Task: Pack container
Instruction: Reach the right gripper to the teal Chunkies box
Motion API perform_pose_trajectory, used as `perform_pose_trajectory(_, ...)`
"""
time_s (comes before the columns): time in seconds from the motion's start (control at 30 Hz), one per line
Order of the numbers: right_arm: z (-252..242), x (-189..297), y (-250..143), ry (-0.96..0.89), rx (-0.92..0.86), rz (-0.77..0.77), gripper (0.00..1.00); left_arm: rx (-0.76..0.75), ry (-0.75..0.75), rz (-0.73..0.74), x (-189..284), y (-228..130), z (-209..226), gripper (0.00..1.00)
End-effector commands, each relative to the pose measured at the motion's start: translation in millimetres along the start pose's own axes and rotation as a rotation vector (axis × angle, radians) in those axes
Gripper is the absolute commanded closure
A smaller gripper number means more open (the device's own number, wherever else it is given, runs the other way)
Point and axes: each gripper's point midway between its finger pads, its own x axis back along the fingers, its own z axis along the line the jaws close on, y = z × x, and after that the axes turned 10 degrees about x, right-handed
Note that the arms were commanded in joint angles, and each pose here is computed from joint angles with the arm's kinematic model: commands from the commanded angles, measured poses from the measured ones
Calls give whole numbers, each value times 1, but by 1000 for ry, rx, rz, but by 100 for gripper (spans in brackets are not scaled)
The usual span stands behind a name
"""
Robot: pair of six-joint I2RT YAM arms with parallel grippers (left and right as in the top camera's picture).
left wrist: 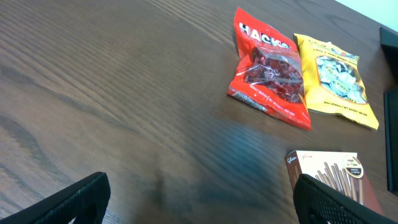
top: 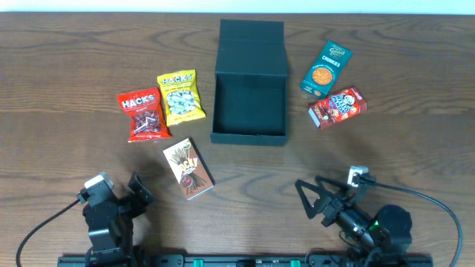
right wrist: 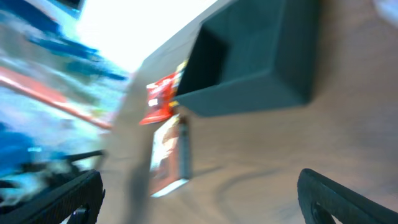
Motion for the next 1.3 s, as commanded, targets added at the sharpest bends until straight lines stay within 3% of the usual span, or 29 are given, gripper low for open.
perform_pose_trajectory(0.0,16,1,-11,94,-214,72,1,8,-2,4,-2,-3,0,5)
perform_pose_trajectory(0.1,17,1,-4,93,-337,50,1,8,-2,4,-2,-3,0,5)
perform_pose_trajectory(0.23,40,6,34,185,-188,-99,1,8,-3,4,-2,-3,0,5)
perform_pose_trajectory(0.33,42,10,63,174,-175,-231,1,8,-3,4,-2,-3,0,5)
perform_pose_trajectory(0.57,13,-7,90,41,-192,-293,1,8,-3,4,-2,-3,0,5)
perform_pose_trajectory(0.83,2,-52,153,-90,-48,-226,1,8,-2,4,-2,-3,0,5)
perform_pose_trajectory(1.03,-7,-106,227,-160,75,-171,1,8,-3,4,-2,-3,0,5)
perform_pose_trajectory(1.27,-56,-158,305,-413,155,-117,1,8,-3,4,-2,-3,0,5)
